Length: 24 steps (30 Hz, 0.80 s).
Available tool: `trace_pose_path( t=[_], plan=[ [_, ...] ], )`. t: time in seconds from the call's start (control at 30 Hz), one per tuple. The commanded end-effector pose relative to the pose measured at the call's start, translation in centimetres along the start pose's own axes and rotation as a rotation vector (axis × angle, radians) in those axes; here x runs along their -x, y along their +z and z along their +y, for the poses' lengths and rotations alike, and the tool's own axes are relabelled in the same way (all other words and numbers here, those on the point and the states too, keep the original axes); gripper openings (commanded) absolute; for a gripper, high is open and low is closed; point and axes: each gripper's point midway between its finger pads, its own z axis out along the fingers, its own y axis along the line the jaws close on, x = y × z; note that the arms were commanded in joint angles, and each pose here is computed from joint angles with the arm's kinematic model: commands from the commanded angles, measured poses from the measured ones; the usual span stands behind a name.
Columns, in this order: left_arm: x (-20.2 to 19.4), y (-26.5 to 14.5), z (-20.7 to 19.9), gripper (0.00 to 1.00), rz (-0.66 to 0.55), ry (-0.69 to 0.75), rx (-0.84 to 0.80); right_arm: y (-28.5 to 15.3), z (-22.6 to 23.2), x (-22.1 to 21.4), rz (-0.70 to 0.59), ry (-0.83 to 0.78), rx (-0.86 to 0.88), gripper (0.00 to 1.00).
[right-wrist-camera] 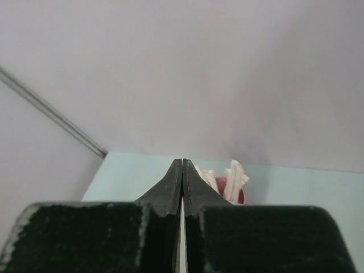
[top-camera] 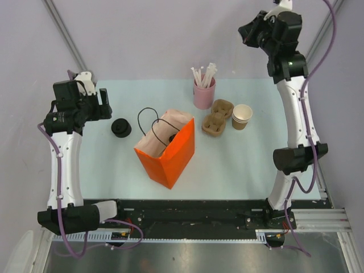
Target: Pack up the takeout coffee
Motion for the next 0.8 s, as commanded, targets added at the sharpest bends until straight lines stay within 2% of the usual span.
trace_pose_path(
  t=[0.0,0.17,0.37,0.57,0.77],
  plan=[
    [0.4,-1.2,0.0,0.82,-0.043,0.041,-0.005,-6.3,6.8,5.0,-0.073,0.013,0.166,0.00],
    [-0.4,-1.6,-0.3,0.82,-0.042,0.037,-0.019,-9.5,12.6,4.8,-0.029,0.084,0.334,0.00],
    [-1.6,-2.3,-0.9,0.82,-0.042,0.025,-0.041,-12.8,19.8,0.5,0.110,0.123,0.495,0.00],
    [-2.2,-2.5,-1.2,0.82,-0.040,0.012,-0.052,-13.9,22.3,-4.2,0.222,0.137,0.531,0.00],
    [-2.4,-2.9,-1.3,0.82,-0.045,0.013,-0.055,-13.9,22.7,-6.4,0.276,0.131,0.532,0.00]
  ],
)
